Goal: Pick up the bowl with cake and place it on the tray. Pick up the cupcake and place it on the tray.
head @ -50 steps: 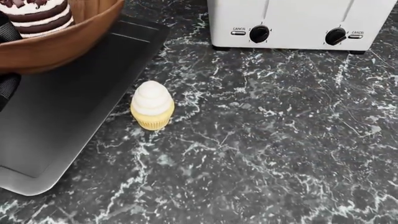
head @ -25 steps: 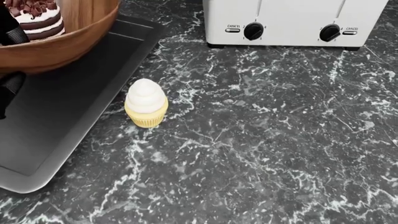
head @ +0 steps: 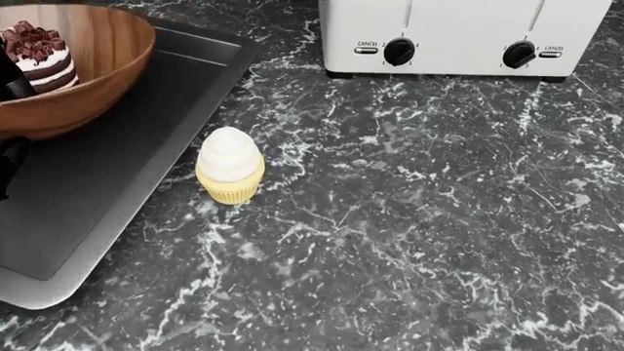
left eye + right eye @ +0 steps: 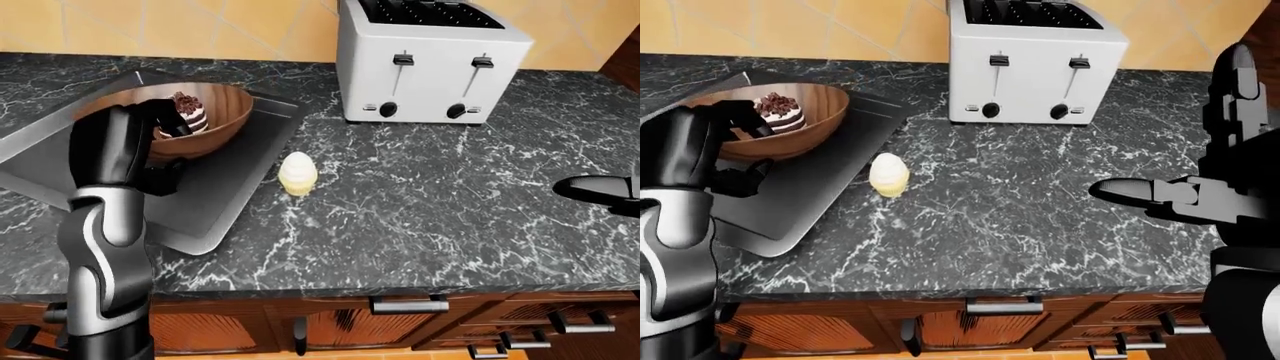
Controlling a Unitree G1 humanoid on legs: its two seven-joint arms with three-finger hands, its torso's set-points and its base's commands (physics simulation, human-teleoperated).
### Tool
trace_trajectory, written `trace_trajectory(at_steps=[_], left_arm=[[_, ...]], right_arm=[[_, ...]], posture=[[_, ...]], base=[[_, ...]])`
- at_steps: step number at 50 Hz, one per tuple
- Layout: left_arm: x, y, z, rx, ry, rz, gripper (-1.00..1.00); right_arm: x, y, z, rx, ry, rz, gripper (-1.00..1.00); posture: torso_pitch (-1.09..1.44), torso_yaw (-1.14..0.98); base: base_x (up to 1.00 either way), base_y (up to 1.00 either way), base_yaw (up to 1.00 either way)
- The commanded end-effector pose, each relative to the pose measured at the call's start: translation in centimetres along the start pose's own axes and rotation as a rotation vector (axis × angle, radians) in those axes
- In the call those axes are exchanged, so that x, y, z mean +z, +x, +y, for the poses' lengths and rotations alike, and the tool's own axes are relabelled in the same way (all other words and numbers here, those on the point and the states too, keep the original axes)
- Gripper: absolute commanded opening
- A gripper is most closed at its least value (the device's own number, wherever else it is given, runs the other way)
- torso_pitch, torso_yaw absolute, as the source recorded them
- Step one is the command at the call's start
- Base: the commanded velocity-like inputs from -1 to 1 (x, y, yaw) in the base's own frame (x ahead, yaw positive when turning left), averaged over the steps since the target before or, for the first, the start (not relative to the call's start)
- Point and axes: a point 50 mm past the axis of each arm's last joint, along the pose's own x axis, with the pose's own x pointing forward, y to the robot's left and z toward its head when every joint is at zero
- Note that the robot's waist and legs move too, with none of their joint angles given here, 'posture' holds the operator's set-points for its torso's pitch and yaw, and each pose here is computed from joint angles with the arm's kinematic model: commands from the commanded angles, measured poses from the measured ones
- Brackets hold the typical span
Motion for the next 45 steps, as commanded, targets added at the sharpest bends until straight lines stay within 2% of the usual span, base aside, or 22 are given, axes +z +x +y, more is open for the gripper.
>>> trace_trajectory(at_steps=[1, 7, 21, 22, 23, 25, 27, 29, 30, 32, 37, 45], left_arm=[[1.3, 0.4, 3.2, 0.190, 0.030, -0.082, -1.00], [0.6, 1.0, 2.6, 0.199, 0.037, -0.068, -1.00], [0.5, 0.7, 2.0, 0.186, 0.037, -0.068, -1.00], [0.5, 0.8, 2.0, 0.188, 0.034, -0.067, -0.73], [0.5, 0.7, 2.0, 0.190, 0.035, -0.067, -0.68], [0.4, 0.7, 2.0, 0.192, 0.032, -0.066, -0.42], [0.4, 0.6, 2.0, 0.193, 0.032, -0.065, -0.35], [0.4, 0.6, 2.0, 0.195, 0.030, -0.065, -0.13], [0.4, 0.6, 2.0, 0.196, 0.030, -0.065, -0.11], [0.4, 0.5, 2.0, 0.196, 0.027, -0.067, 0.07], [0.6, 0.4, 2.0, 0.194, 0.024, -0.071, 0.19], [0.8, 0.2, 2.0, 0.191, 0.024, -0.078, 0.22]], right_arm=[[1.0, 0.0, 0.0, -0.003, -0.012, -0.063, 1.00], [0.9, 0.0, -0.1, -0.004, -0.012, -0.061, 1.00], [0.8, -0.1, -0.1, -0.004, -0.010, -0.060, 1.00], [0.8, -0.1, -0.1, -0.003, -0.010, -0.061, 1.00], [0.8, -0.1, -0.1, -0.003, -0.010, -0.061, 1.00], [0.9, -0.1, -0.1, -0.004, -0.010, -0.061, 1.00], [0.9, -0.1, -0.1, -0.003, -0.010, -0.060, 1.00], [0.9, -0.1, -0.1, -0.004, -0.010, -0.060, 1.00], [0.9, -0.1, -0.1, -0.004, -0.010, -0.060, 1.00], [0.9, -0.1, -0.1, -0.004, -0.010, -0.061, 1.00], [0.9, -0.1, -0.1, -0.005, -0.009, -0.060, 1.00], [0.9, -0.1, -0.1, -0.006, -0.009, -0.060, 1.00]], posture=[[0.00, 0.00], [0.00, 0.00], [0.00, 0.00], [0.00, 0.00], [0.00, 0.00], [0.00, 0.00], [0.00, 0.00], [0.00, 0.00], [0.00, 0.00], [0.00, 0.00], [0.00, 0.00], [0.00, 0.00]], base=[[0.00, 0.00, 0.00], [0.00, 0.00, 0.00], [0.00, 0.00, 0.00], [0.00, 0.00, 0.00], [0.00, 0.00, 0.00], [0.00, 0.00, 0.00], [0.00, 0.00, 0.00], [0.00, 0.00, 0.00], [0.00, 0.00, 0.00], [0.00, 0.00, 0.00], [0.00, 0.00, 0.00], [0.00, 0.00, 0.00]])
